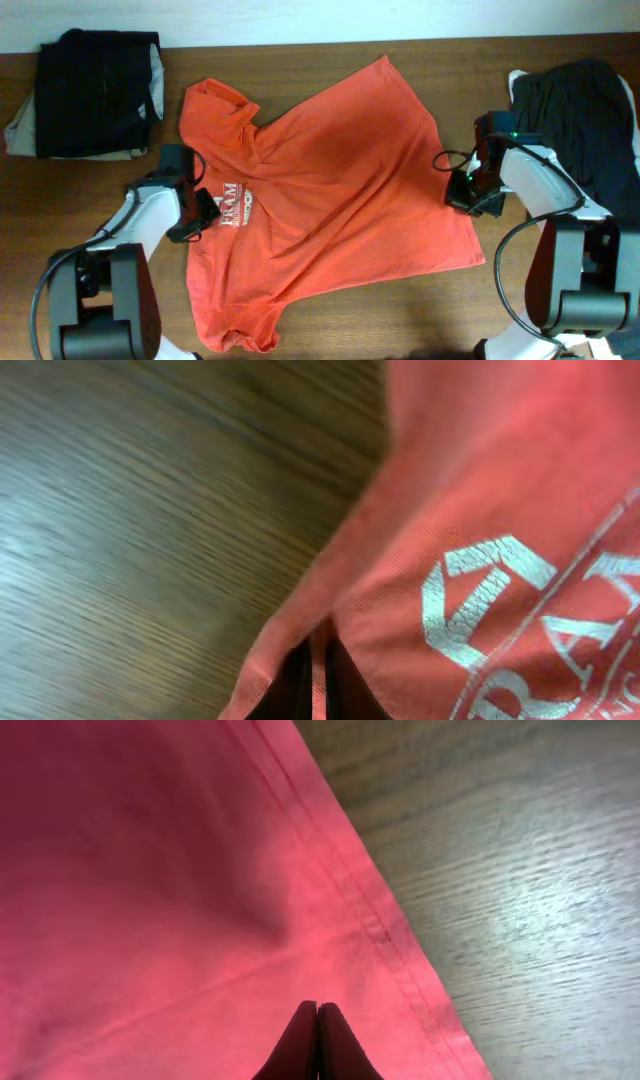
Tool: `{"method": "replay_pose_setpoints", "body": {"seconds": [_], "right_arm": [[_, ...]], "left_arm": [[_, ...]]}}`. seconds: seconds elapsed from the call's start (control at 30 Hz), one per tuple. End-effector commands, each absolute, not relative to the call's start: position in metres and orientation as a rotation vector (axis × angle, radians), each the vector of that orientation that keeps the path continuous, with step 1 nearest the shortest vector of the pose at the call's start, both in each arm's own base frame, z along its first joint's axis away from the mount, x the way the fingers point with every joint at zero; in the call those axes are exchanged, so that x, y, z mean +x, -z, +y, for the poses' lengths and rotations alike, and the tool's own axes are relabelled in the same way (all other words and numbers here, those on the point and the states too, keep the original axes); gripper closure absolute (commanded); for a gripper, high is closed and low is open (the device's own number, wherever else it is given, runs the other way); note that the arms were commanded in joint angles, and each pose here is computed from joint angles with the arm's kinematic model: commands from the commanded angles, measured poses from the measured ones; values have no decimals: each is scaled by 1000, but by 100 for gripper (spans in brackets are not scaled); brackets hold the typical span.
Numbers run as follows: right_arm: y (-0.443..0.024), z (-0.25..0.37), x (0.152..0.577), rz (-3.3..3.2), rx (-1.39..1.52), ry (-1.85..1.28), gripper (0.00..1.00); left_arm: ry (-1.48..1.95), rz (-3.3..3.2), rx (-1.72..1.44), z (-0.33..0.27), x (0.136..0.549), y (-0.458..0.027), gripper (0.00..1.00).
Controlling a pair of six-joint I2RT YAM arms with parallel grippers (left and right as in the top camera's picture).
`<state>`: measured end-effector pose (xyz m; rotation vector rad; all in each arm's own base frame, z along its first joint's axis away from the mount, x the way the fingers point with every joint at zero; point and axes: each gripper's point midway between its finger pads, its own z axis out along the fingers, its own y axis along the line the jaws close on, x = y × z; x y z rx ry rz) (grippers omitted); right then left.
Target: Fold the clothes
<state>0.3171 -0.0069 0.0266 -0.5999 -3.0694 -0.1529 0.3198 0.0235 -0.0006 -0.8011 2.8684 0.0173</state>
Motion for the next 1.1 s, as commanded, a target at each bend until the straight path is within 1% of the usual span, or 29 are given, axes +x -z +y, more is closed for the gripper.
{"method": "replay_pose_setpoints", "body": {"seconds": [0.0,0.1,0.17,0.23,0.3,0.33,0.4,0.43,0.47,0.5,0.57,0.6,0.63,0.67,0.7,0.73,0.77,0.8,0.83,0.87,0.9,0.93,0.97,1.0,1.07], "right_arm": [[-15,-5,310,-3062,-627,162,96],[-6,-4,298,-3033,-623,155,96],[-1,-4,291,-3008,-643,148,96],[3,-3,285,-2985,-688,144,96],[3,-3,283,-2975,-692,140,96],[3,-5,279,-2946,-742,116,96],[2,-4,271,-2892,-824,101,96],[0,-5,268,-2877,-839,89,96],[-5,-19,259,-2844,-941,-53,96],[-11,-25,255,-2833,-987,-112,96],[-25,-30,248,-2817,-1076,-165,96],[-37,-43,242,-2808,-1167,-278,96],[-57,-56,238,-2829,-1257,-354,96],[-73,-57,242,-2916,-1230,-290,96],[-100,-45,265,-3134,-1092,-95,96],[-121,-18,291,-3317,-848,203,93],[-142,12,310,-3385,-687,530,92],[-143,22,314,-3370,-653,619,92],[-131,27,317,-3344,-619,602,91],[-118,32,318,-3304,-596,590,78],[-108,37,317,-3273,-576,578,44],[-94,43,318,-3235,-547,565,17],[-81,49,322,-3214,-521,560,16],[-69,59,329,-3200,-458,615,36],[-67,80,358,-3267,-339,774,86]], "left_arm": [[-40,2864,-903,57,319,20,94],[-47,2876,-978,71,316,42,94],[-51,2833,-1017,84,321,41,94],[-62,2761,-1116,113,324,35,94],[-82,2698,-1249,147,314,33,94],[-81,2675,-1304,159,308,33,94],[3,2661,-1334,159,309,32,94],[34,2674,-1298,153,313,31,94],[88,2697,-1236,143,321,28,94],[128,2733,-1181,131,331,18,99],[131,2778,-1101,118,346,-5,99],[128,2780,-1067,113,354,-18,99],[126,2751,-996,106,368,-47,99],[131,2703,-949,102,376,-70,99],[136,2650,-898,96,382,-93,96],[143,2608,-853,89,387,-110,81],[154,2635,-829,78,380,-115,77],[155,2746,-820,60,359,-107,78],[153,2844,-771,43,344,-101,78],[151,2917,-680,24,334,-99,71],[151,2951,-646,14,329,-98,56],[157,2979,-592,3,325,-98,30],[167,3001,-529,-11,323,-98,7],[165,3004,-483,-20,324,-98,1],[168,2931,-457,-24,342,-101,1]]}}
